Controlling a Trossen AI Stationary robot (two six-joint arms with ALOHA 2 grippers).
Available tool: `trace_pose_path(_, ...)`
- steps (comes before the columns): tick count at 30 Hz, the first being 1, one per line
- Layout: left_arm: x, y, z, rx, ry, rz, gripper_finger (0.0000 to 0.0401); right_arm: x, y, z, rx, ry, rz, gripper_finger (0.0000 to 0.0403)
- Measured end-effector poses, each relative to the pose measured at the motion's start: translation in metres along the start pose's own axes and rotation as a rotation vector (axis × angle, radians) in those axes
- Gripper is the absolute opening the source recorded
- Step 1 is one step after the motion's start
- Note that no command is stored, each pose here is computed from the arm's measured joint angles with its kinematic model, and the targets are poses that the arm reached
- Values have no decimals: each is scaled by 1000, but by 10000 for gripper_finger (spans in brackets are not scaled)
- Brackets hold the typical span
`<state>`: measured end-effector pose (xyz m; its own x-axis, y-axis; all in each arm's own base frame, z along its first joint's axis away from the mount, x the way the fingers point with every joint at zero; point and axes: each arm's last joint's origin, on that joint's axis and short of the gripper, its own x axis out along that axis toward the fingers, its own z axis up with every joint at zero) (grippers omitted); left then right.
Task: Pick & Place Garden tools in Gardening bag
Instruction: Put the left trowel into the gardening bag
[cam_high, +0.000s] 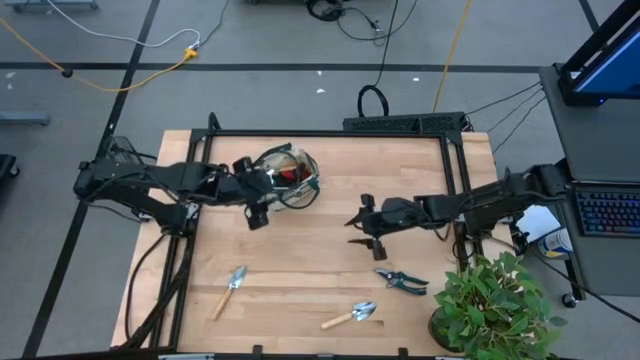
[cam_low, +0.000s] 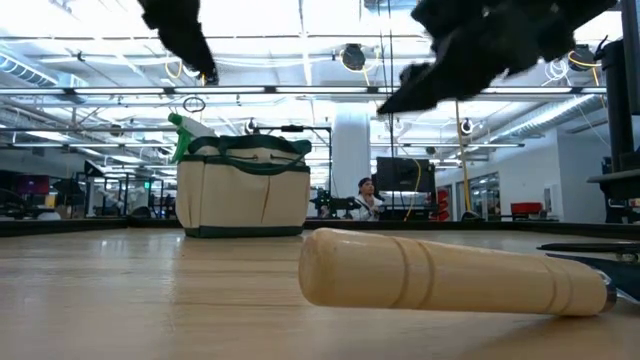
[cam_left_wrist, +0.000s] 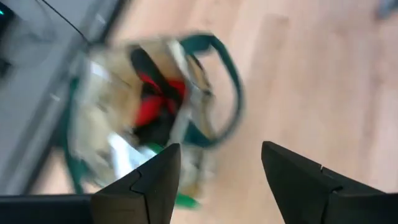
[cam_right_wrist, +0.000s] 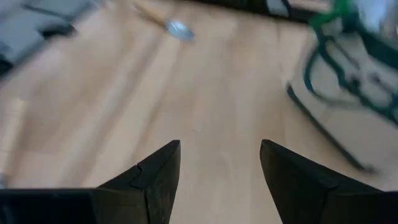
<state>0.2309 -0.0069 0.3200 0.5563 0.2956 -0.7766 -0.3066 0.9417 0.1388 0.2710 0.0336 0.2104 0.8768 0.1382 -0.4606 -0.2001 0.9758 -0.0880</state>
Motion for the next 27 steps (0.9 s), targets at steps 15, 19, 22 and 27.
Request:
trace_pose_path(15, 7, -66, -77, -278, 416, -220, 230, 3, 34, 2, -30, -28, 221, 212)
trace_pose_path(19, 18, -83, -111, -411, 510, -209, 230, 3, 33, 2, -86, -34, 212, 212)
trace_pose_path(22, 26, -93, -138, -525, 599, -209, 230, 4, 32, 3, -144, -44, 167, 212)
trace_pose_path(27, 31, -111, -165, -671, 664, -295, 229, 4, 31, 5, -185, -62, 135, 212)
